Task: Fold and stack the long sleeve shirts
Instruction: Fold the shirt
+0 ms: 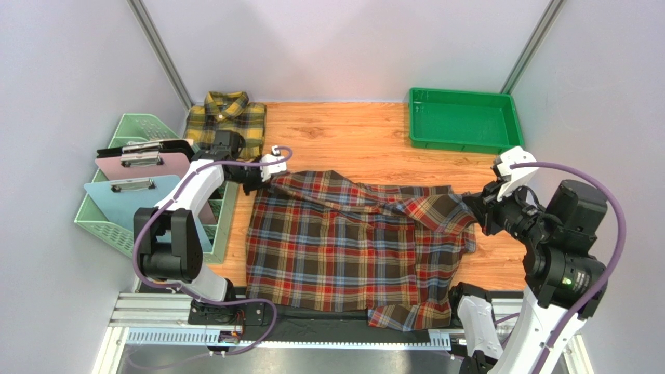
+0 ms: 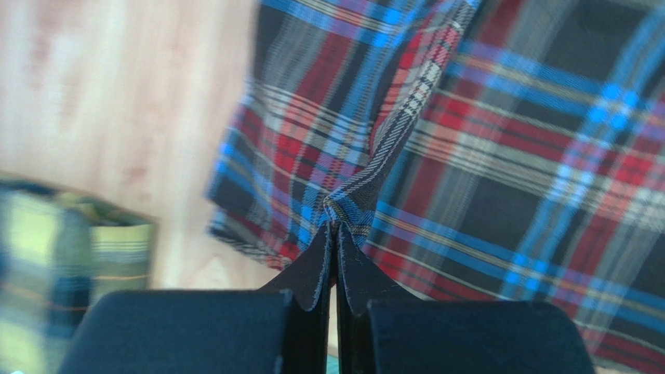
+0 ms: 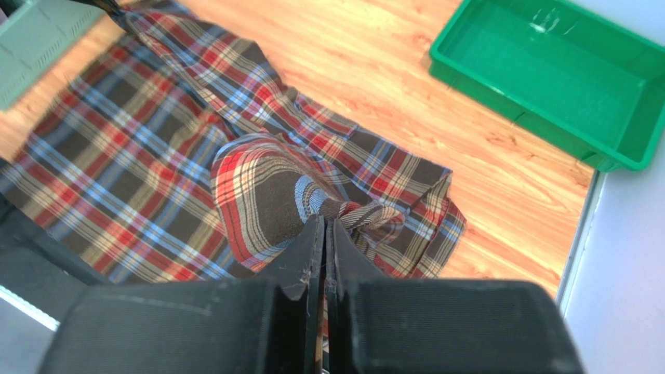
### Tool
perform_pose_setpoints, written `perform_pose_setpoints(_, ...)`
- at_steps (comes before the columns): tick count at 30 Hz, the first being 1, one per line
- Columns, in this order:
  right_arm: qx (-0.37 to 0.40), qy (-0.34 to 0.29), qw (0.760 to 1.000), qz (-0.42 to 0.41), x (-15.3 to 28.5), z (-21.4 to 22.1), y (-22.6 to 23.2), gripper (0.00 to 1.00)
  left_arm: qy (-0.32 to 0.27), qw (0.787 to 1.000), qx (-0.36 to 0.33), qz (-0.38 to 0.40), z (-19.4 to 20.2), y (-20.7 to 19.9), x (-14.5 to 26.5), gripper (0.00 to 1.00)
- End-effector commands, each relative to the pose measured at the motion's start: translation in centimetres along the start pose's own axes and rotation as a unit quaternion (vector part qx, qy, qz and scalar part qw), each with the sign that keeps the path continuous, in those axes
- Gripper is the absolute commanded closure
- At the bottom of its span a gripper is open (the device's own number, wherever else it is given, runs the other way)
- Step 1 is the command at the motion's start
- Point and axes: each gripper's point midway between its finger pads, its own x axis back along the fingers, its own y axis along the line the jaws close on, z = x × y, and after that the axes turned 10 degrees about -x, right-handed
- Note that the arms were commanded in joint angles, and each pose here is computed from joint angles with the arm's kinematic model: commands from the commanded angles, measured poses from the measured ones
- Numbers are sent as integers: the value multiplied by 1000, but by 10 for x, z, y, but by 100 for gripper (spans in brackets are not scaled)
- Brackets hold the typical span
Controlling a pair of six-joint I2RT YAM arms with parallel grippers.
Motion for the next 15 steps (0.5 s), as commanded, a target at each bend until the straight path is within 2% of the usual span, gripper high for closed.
perform_pose_setpoints(1, -70, 138, 987, -51, 1, 77, 18, 100, -1, 998, -67, 14, 5, -13, -3, 100)
perform_pose_setpoints(7, -53, 159, 981, -101, -23, 99, 9, 100, 20, 998, -60, 28, 17, -18, -5, 86)
perform_pose_setpoints(12, -86, 169, 974, -123, -62, 102, 2, 100, 9, 998, -52, 43, 8, -29, 3, 77)
perform_pose_setpoints(15, -64, 176, 971, -148, -88, 105, 9, 100, 11, 997, -55, 56, 9, -40, 7, 68)
